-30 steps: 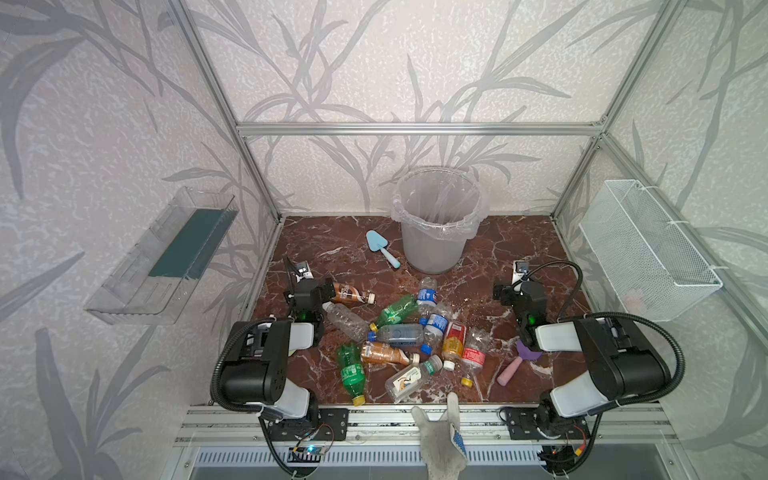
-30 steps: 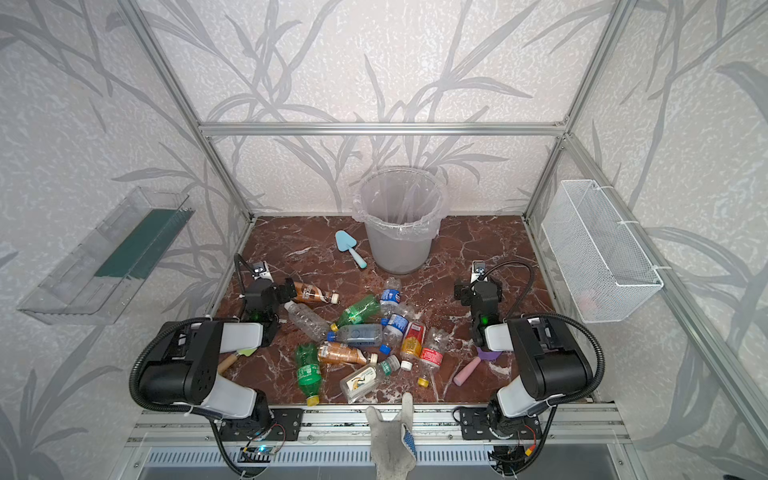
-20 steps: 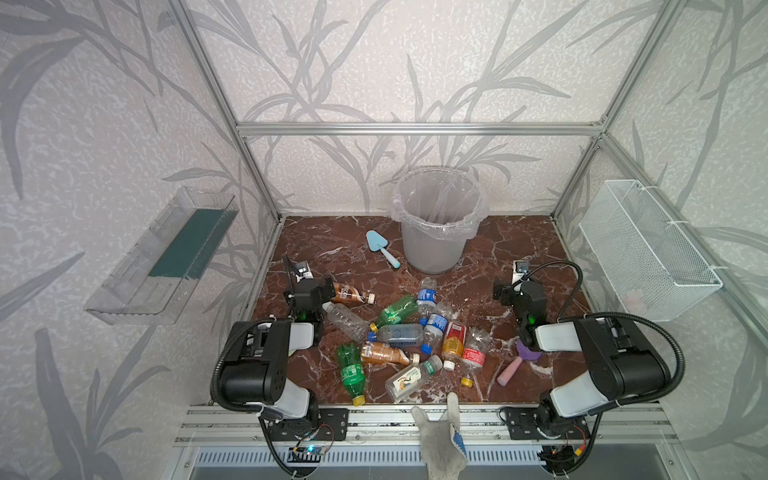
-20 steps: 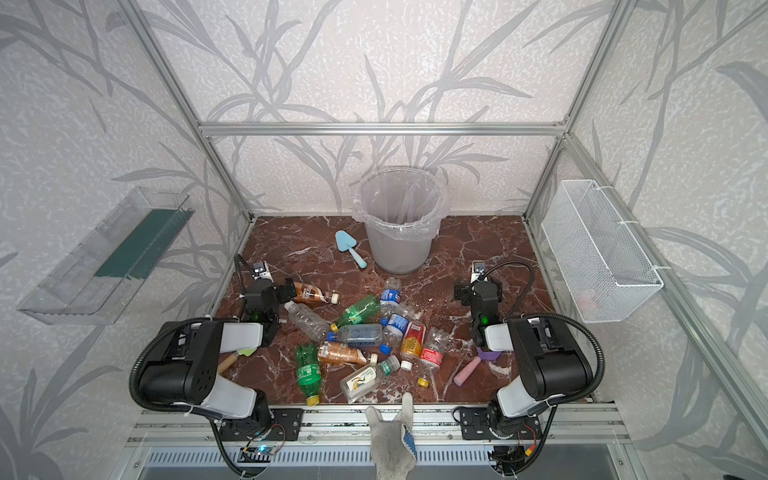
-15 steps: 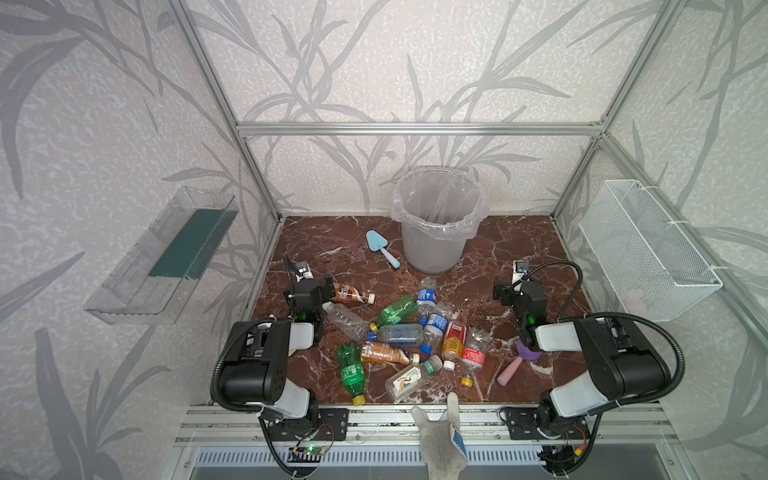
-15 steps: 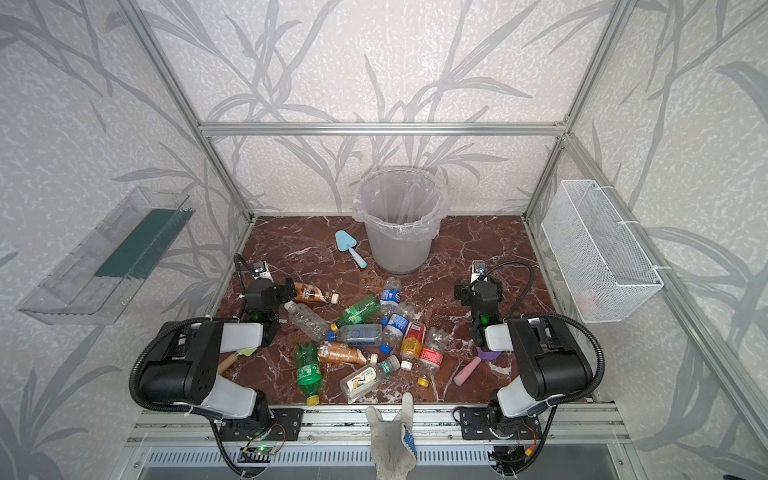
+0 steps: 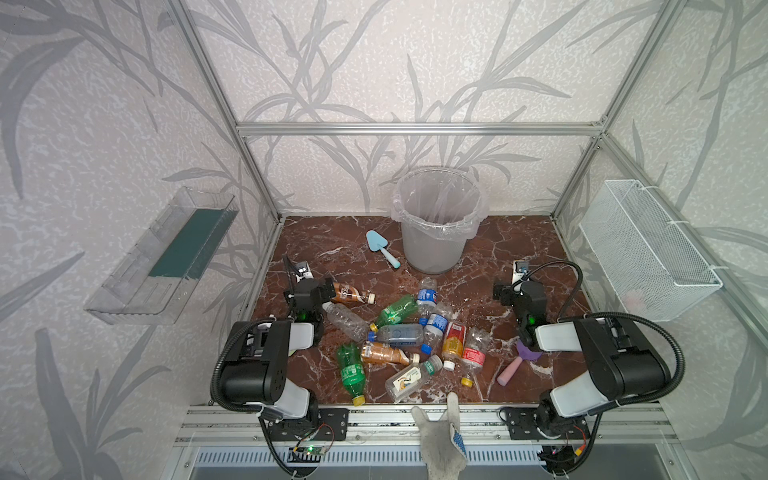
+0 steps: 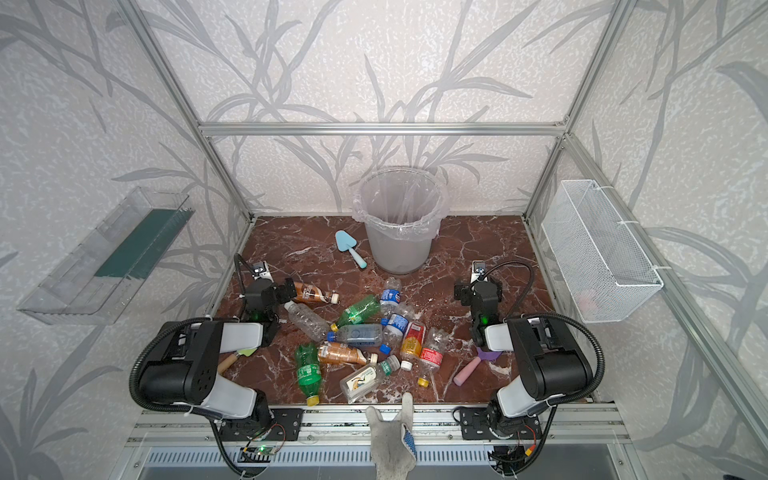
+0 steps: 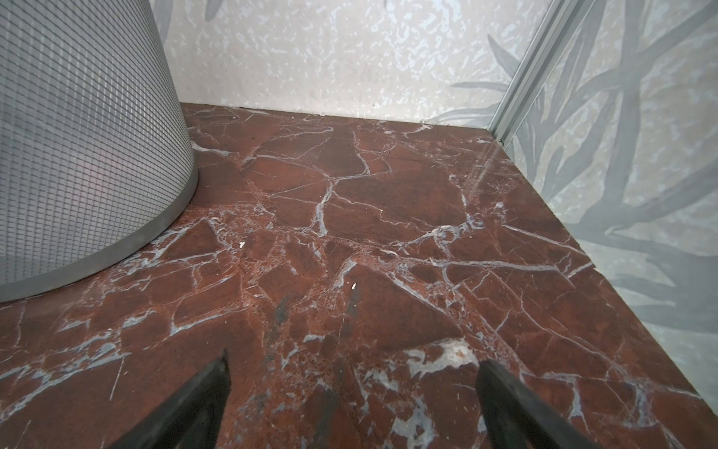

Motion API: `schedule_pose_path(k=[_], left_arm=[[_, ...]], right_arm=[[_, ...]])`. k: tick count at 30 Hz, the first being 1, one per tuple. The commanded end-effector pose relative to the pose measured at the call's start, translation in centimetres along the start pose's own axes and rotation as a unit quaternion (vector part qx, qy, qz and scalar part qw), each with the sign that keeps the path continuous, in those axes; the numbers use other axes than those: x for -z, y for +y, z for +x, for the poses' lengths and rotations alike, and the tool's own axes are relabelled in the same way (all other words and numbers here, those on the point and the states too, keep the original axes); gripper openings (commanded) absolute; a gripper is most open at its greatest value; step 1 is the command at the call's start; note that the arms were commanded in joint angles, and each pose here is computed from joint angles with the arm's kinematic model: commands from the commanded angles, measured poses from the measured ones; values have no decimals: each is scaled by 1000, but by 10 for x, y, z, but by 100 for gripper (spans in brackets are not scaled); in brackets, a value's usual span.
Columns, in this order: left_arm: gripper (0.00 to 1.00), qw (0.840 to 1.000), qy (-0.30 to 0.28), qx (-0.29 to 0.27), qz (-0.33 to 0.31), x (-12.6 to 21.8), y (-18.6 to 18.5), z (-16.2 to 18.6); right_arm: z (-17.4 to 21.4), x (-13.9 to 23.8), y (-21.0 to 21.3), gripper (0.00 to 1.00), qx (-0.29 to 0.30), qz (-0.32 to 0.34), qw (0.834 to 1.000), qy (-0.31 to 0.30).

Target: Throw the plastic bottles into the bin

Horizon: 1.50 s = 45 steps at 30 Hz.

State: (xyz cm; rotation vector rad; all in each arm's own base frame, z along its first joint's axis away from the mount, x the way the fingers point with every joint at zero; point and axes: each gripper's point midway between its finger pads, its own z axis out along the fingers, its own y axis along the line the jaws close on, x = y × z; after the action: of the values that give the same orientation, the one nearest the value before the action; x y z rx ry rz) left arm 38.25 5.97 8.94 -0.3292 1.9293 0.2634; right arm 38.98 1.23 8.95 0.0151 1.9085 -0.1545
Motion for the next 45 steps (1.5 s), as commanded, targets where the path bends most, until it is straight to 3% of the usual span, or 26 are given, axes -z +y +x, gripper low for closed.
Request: schedule_pose_path(k=[1, 6, 9, 12, 17, 21, 25, 30, 34, 45], left_arm=[[99, 1000, -11, -2, 3, -1, -2, -7], [95, 1000, -25, 6, -18, 4, 6, -17], [95, 997, 13, 22, -67, 18, 23, -45], [90, 993, 46, 52, -93, 36, 32, -73], [81, 985, 76, 140, -62, 77, 26, -111], [76, 972, 100, 208, 38, 111, -2, -107], [75, 965, 142, 199, 98, 143, -22, -81], [77, 957, 206, 162, 125, 178, -29, -42], [78, 951, 224, 164, 138, 189, -31, -26], [80, 945, 239, 164, 148, 187, -39, -20]], right_arm=[[-7, -3, 0, 99, -5, 2, 1000, -8], [-15, 2, -5, 96, -9, 15, 1000, -19], [-49, 25, -9, 94, 1, 33, 999, -32], [-86, 52, -12, 94, -74, 17, 997, -4], [-118, 93, 5, 78, -169, -44, 979, 101], [-102, 124, 28, 78, -209, -85, 956, 187], [-71, 158, 52, 77, -188, -99, 945, 248], [-11, 197, 84, 76, -164, -110, 921, 335], [27, 205, 97, 78, -163, -110, 908, 371], [68, 198, 113, 83, -166, -117, 889, 410]])
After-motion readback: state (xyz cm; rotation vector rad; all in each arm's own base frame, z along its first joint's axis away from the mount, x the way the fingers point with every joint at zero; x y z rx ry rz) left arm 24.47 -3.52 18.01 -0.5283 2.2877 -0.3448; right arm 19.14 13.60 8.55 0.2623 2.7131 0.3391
